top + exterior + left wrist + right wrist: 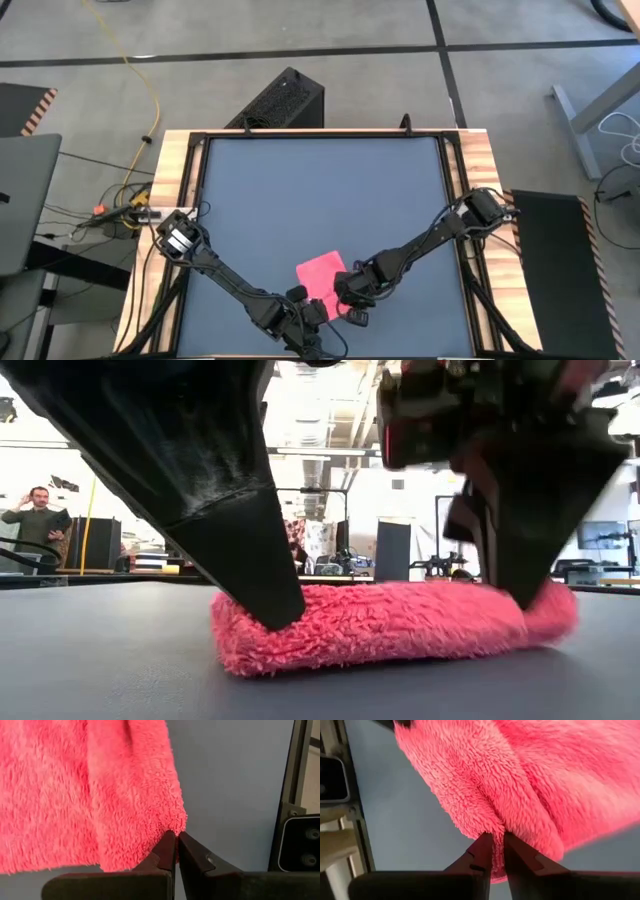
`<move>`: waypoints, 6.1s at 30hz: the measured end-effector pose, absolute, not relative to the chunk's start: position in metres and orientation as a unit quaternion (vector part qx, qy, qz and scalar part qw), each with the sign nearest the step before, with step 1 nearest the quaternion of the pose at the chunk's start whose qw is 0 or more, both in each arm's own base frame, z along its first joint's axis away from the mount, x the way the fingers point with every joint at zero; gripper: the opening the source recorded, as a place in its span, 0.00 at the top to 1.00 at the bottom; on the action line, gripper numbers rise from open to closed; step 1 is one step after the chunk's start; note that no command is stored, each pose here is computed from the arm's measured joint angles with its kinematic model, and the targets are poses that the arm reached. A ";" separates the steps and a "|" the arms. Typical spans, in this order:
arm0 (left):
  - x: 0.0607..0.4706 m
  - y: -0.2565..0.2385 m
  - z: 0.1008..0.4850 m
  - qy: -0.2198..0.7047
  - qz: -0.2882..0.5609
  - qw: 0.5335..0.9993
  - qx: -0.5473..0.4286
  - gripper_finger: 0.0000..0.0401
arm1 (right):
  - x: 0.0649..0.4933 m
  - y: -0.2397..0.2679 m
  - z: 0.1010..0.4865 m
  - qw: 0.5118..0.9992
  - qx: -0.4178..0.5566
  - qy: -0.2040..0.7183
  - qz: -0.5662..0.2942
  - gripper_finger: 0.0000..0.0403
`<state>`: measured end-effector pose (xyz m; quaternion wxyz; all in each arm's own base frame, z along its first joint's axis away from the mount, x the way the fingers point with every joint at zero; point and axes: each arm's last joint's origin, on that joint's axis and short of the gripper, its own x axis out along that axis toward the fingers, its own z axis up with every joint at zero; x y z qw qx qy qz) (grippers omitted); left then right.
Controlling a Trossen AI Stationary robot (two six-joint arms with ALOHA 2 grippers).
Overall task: Roll towel
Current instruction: Roll the pink towel
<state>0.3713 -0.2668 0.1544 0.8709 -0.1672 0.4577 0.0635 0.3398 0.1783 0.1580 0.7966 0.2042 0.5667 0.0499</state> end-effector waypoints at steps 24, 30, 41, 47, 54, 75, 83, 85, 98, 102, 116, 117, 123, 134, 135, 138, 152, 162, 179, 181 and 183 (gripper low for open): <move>0.376 -0.261 0.156 0.454 0.073 0.869 -0.183 1.00 | 0.294 0.235 0.191 0.904 -0.061 0.423 0.024 0.50; 0.376 -0.261 0.156 0.453 0.074 0.868 -0.188 1.00 | 0.288 0.231 0.181 0.899 -0.093 0.428 0.017 0.52; 0.378 -0.263 0.157 0.445 0.071 0.870 -0.199 1.00 | 0.285 0.240 0.174 0.906 -0.100 0.411 0.028 0.52; 0.379 -0.262 0.158 0.440 0.070 0.872 -0.203 1.00 | 0.287 0.243 0.163 0.901 -0.109 0.418 0.030 0.52; 0.382 -0.261 0.159 0.431 0.067 0.874 -0.212 1.00 | 0.288 0.249 0.139 0.888 -0.127 0.441 0.033 0.52; 0.382 -0.262 0.160 0.440 0.054 0.869 -0.222 1.00 | 0.299 0.231 0.132 0.876 -0.128 0.465 0.005 0.80; 0.379 -0.261 0.158 0.426 0.105 0.868 -0.232 1.00 | 0.297 0.233 0.135 0.867 -0.057 0.494 0.037 0.95; 0.379 -0.263 0.159 0.420 0.103 0.870 -0.237 1.00 | 0.296 0.233 0.138 0.863 -0.030 0.502 0.044 0.95; 0.379 -0.267 0.159 0.421 0.099 0.855 -0.286 1.00 | 0.300 0.227 0.147 0.822 0.091 0.552 0.101 0.95; 0.379 -0.267 0.157 0.416 0.099 0.852 -0.301 1.00 | 0.302 0.226 0.148 0.809 0.113 0.564 0.118 0.95; 0.384 -0.268 0.160 0.401 0.077 0.851 -0.330 1.00 | 0.313 0.214 0.151 0.776 0.191 0.582 0.148 0.95; 0.384 -0.268 0.162 0.397 0.078 0.853 -0.330 1.00 | 0.313 0.214 0.153 0.779 0.193 0.578 0.150 0.95; 0.381 -0.266 0.178 0.352 0.100 0.877 -0.310 1.00 | 0.314 0.213 0.172 0.799 0.197 0.544 0.163 0.95; 0.376 -0.261 0.167 0.369 0.098 0.860 -0.339 1.00 | 0.316 0.214 0.175 0.814 0.205 0.522 0.151 0.95; 0.373 -0.260 0.160 0.374 0.104 0.850 -0.356 1.00 | 0.315 0.213 0.174 0.811 0.206 0.529 0.143 0.95; 0.362 -0.259 0.140 0.372 0.119 0.826 -0.406 1.00 | 0.313 0.211 0.171 0.807 0.203 0.541 0.120 0.95; 0.353 -0.260 0.122 0.321 0.091 0.811 -0.480 1.00 | 0.310 0.202 0.166 0.808 0.187 0.556 0.051 0.94; 0.353 -0.260 0.122 0.324 0.089 0.815 -0.472 1.00 | 0.319 0.188 0.162 0.815 0.173 0.552 0.036 0.93; 0.353 -0.260 0.121 0.323 0.090 0.818 -0.467 1.00 | 0.315 0.180 0.166 0.813 0.147 0.563 0.010 0.54; 0.352 -0.260 0.121 0.325 0.092 0.819 -0.465 1.00 | 0.310 0.181 0.174 0.830 0.124 0.544 -0.005 0.51; 0.352 -0.260 0.121 0.328 0.090 0.818 -0.465 1.00 | 0.307 0.183 0.185 0.851 0.100 0.516 -0.009 0.49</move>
